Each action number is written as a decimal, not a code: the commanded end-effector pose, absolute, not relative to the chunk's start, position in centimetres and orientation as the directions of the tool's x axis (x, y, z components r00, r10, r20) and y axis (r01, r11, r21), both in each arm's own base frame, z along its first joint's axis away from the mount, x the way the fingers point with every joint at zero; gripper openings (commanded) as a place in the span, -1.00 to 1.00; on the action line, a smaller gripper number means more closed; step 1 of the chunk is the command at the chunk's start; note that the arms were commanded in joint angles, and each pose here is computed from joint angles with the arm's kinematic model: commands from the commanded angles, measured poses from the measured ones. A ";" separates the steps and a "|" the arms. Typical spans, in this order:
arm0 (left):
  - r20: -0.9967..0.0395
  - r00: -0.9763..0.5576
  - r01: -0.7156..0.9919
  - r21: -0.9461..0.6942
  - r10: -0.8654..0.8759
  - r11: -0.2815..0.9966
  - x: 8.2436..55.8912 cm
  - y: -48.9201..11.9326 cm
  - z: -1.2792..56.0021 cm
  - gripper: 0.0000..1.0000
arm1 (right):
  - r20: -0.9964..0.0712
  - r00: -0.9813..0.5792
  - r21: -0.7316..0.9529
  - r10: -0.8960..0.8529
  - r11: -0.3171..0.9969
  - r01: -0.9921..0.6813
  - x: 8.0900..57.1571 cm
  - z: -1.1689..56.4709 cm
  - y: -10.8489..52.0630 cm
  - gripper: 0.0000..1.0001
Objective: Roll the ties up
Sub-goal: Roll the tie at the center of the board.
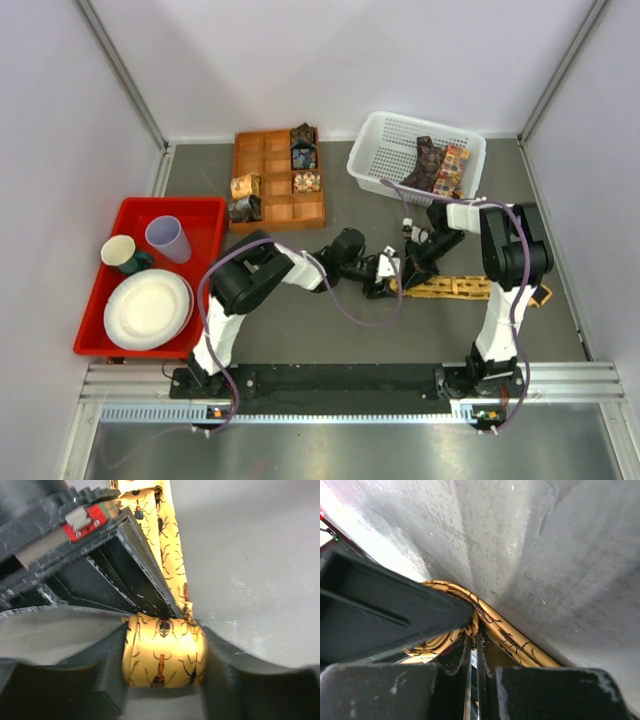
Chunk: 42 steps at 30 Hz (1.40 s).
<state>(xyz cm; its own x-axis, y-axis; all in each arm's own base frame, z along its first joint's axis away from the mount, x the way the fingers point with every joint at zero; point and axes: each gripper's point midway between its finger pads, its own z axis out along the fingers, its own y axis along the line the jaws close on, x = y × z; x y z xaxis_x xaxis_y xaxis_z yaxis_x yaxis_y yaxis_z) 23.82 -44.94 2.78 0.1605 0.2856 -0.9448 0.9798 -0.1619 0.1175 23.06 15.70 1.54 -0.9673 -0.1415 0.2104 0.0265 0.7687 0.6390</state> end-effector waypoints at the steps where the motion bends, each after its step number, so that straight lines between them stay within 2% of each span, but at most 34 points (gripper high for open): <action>1: -0.914 0.163 0.973 0.087 0.370 -0.213 23.0 -44.6 0.7 -0.09 | 0.125 -0.977 0.595 -0.172 0.801 -0.065 25.1 -0.9 15.2 -1.00; 5: -0.882 0.107 0.981 0.018 0.458 -0.195 22.2 -42.8 -0.7 -0.43 | 0.083 -0.977 0.628 -0.196 0.772 -0.101 25.6 0.3 15.7 -0.98; 7: -0.860 0.046 0.987 -0.039 0.508 -0.155 22.0 -41.5 -1.5 -0.62 | 0.048 -0.978 0.645 -0.202 0.754 -0.124 25.9 1.5 16.0 -0.76; 9: -0.831 -0.006 0.990 -0.082 0.556 -0.111 21.9 -40.4 -2.0 -0.68 | 0.018 -0.978 0.670 -0.208 0.729 -0.142 26.0 2.6 16.3 -0.58; 10: -0.814 -0.033 0.991 -0.103 0.580 -0.089 21.7 -39.8 -2.3 -0.73 | -0.008 -0.979 0.678 -0.203 0.718 -0.154 26.2 3.6 16.3 -0.42; 11: -0.787 -0.078 0.991 -0.130 0.612 -0.042 21.7 -38.8 -2.7 -0.78 | -0.019 -0.979 0.686 -0.204 0.709 -0.162 26.2 4.1 16.4 -0.37; 14: -0.722 -0.153 0.985 -0.164 0.675 0.047 21.6 -37.0 -3.2 -0.88 | -0.059 -0.979 0.713 -0.196 0.678 -0.179 26.0 5.9 16.4 -0.21; 20: -0.631 -0.224 0.974 -0.171 0.743 0.148 21.9 -35.4 -3.0 -0.96 | -0.129 -0.975 0.781 -0.180 0.587 -0.212 25.5 8.5 17.7 -0.07; 25: -0.551 -0.259 0.966 -0.150 0.793 0.212 22.7 -34.3 -3.2 -0.96 | -0.110 -0.978 0.798 -0.174 0.571 -0.192 25.5 7.8 18.7 -0.02; 34: -0.530 -0.240 0.970 -0.112 0.814 0.214 22.7 -34.9 -3.3 -0.92 | -0.065 -0.978 0.779 -0.199 0.602 -0.175 25.3 5.1 20.2 -0.04; 38: -0.520 -0.237 0.971 -0.109 0.821 0.212 22.3 -35.0 -3.5 -0.87 | -0.044 -0.980 0.781 -0.194 0.605 -0.155 25.5 4.2 20.5 -0.14; 41: -0.508 -0.239 0.971 -0.120 0.827 0.207 21.9 -35.4 -3.6 -0.85 | -0.041 -0.980 0.797 -0.196 0.585 -0.151 25.5 4.0 20.7 -0.66; 42: -0.500 -0.247 0.969 -0.128 0.830 0.211 21.8 -35.3 -3.7 -0.85 | -0.044 -0.980 0.797 -0.196 0.585 -0.152 25.5 4.0 20.7 -1.00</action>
